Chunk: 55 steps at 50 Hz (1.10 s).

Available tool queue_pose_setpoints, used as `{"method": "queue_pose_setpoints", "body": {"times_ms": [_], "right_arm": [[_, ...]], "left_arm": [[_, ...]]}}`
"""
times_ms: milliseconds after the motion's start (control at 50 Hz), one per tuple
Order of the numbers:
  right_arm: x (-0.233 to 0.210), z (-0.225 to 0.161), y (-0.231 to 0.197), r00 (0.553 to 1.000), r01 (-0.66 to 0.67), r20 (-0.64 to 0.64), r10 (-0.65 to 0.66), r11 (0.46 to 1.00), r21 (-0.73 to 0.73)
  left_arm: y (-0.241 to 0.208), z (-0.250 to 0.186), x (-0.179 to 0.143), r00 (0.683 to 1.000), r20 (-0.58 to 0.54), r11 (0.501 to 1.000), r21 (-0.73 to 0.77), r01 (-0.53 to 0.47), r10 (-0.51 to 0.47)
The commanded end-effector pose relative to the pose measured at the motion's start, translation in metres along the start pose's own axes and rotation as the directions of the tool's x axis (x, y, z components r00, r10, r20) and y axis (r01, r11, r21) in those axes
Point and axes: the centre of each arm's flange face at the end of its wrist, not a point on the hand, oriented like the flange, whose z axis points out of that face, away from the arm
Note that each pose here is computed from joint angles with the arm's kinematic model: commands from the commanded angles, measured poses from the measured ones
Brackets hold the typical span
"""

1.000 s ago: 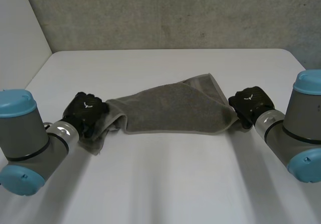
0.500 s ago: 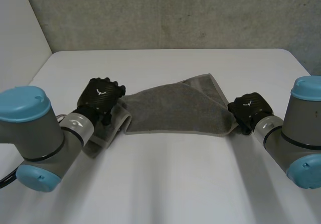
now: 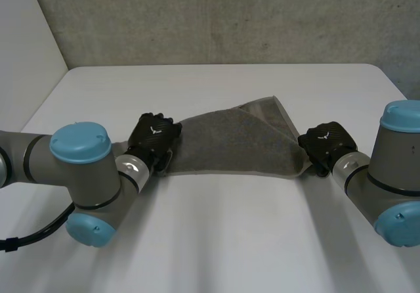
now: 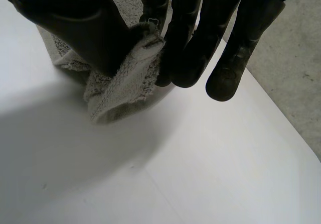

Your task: Fold the towel.

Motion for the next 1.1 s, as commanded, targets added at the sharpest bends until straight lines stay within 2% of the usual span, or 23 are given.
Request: {"method": "queue_pose_setpoints", "body": {"times_ms": [20,60,180,640,740,800,820,840,880,940,980,1000,1040,1060,1100], "right_arm": [[0.000,0.002,0.000,1.000,0.003,-0.002,-0.003,1.000,0.001],[0.001,0.002,-0.001,1.000,0.003,-0.009,-0.003,1.000,0.002],[0.005,0.003,-0.003,1.000,0.003,-0.023,-0.003,1.000,0.008],[0.015,0.007,-0.007,0.999,0.001,-0.051,0.000,1.000,0.021],[0.044,0.015,-0.026,0.991,0.005,-0.135,0.007,0.996,0.087],[0.073,0.014,-0.056,0.973,0.021,-0.228,0.025,0.980,0.198],[0.089,0.006,-0.079,0.958,0.045,-0.284,0.035,0.962,0.270],[0.089,0.006,-0.079,0.958,0.045,-0.285,0.035,0.962,0.270],[0.116,-0.023,-0.123,0.923,0.091,-0.378,0.069,0.916,0.390],[0.127,-0.039,-0.140,0.907,0.101,-0.410,0.098,0.894,0.436],[0.141,-0.072,-0.166,0.885,0.106,-0.441,0.151,0.856,0.506],[0.142,-0.073,-0.166,0.885,0.106,-0.441,0.151,0.856,0.506],[0.152,-0.106,-0.183,0.875,0.118,-0.455,0.166,0.838,0.533],[0.152,-0.106,-0.183,0.875,0.118,-0.455,0.166,0.838,0.533],[0.159,-0.130,-0.191,0.873,0.115,-0.459,0.164,0.846,0.521]], "left_arm": [[-0.002,0.009,-0.013,0.997,0.081,1.000,-0.004,0.000,0.001],[-0.004,0.012,-0.022,0.992,0.129,1.000,-0.007,-0.007,0.008],[-0.005,0.014,-0.037,0.986,0.167,1.000,-0.009,-0.022,0.024],[-0.011,0.014,-0.041,0.988,0.155,0.999,0.016,-0.030,0.027],[-0.021,0.023,-0.071,0.974,0.224,0.997,0.051,-0.049,0.037],[-0.045,0.023,-0.098,0.956,0.290,0.991,0.109,-0.083,0.048],[-0.062,0.019,-0.111,0.945,0.324,0.984,0.147,-0.098,0.045],[-0.062,0.019,-0.111,0.945,0.324,0.984,0.148,-0.098,0.045],[-0.102,0.001,-0.131,0.925,0.380,0.964,0.238,-0.122,0.023],[-0.121,-0.013,-0.138,0.915,0.403,0.951,0.279,-0.133,0.010],[-0.154,-0.041,-0.150,0.902,0.430,0.923,0.359,-0.139,-0.031],[-0.154,-0.041,-0.150,0.902,0.430,0.923,0.360,-0.139,-0.031],[-0.183,-0.072,-0.157,0.900,0.428,0.886,0.444,-0.134,-0.078],[-0.183,-0.072,-0.157,0.900,0.428,0.886,0.444,-0.134,-0.078],[-0.205,-0.097,-0.161,0.904,0.417,0.850,0.507,-0.142,-0.097]]}}
